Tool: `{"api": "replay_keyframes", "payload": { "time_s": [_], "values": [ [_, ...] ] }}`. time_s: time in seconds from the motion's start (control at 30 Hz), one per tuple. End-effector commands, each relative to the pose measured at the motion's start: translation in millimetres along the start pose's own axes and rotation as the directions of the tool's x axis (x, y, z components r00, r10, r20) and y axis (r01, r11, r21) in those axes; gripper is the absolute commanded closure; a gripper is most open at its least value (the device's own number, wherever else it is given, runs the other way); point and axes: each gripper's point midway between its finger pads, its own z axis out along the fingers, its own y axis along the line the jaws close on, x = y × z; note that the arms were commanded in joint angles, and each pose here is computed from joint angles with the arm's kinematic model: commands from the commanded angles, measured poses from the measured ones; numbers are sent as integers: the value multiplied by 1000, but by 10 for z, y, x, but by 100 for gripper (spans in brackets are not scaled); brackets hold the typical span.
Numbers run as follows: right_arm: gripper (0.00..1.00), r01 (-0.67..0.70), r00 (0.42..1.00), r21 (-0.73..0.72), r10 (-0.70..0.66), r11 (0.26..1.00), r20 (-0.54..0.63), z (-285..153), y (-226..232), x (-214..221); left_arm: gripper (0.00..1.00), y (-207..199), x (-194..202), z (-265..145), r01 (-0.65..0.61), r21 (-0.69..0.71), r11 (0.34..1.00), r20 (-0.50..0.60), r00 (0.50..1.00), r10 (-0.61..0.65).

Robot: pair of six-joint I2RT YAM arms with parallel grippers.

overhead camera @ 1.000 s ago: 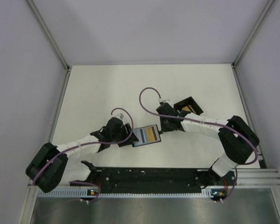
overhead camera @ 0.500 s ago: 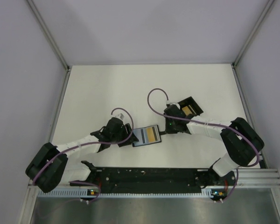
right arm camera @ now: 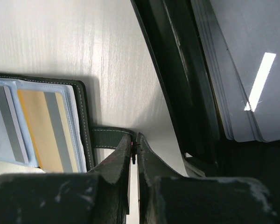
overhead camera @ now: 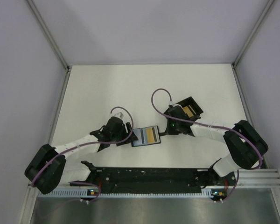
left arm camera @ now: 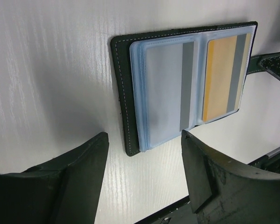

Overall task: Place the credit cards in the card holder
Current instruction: Close the card holder at the center of the board.

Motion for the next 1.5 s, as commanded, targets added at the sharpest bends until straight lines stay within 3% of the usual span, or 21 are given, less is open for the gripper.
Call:
{"api": "replay_keyframes", "payload": {
  "time_s": [0.0,0.17,0.57,1.47],
  "values": [
    [100,-1,1000,-50,0,999,-29,-116,91,43,31,204,160,33,-15,-68,998,-60,998,11],
    [100,24,997,-52,-27,998,-67,-102,154,164,35,148,334,115,52,8,999,-112,992,-51],
    [97,40,997,-17,-41,999,-61,-121,178,262,48,-55,103,41,66,50,997,-37,997,-64],
    [93,45,996,-10,-46,999,-75,-109,166,289,53,-723,-164,-184,49,318,947,11,998,-55]
  ]
}}
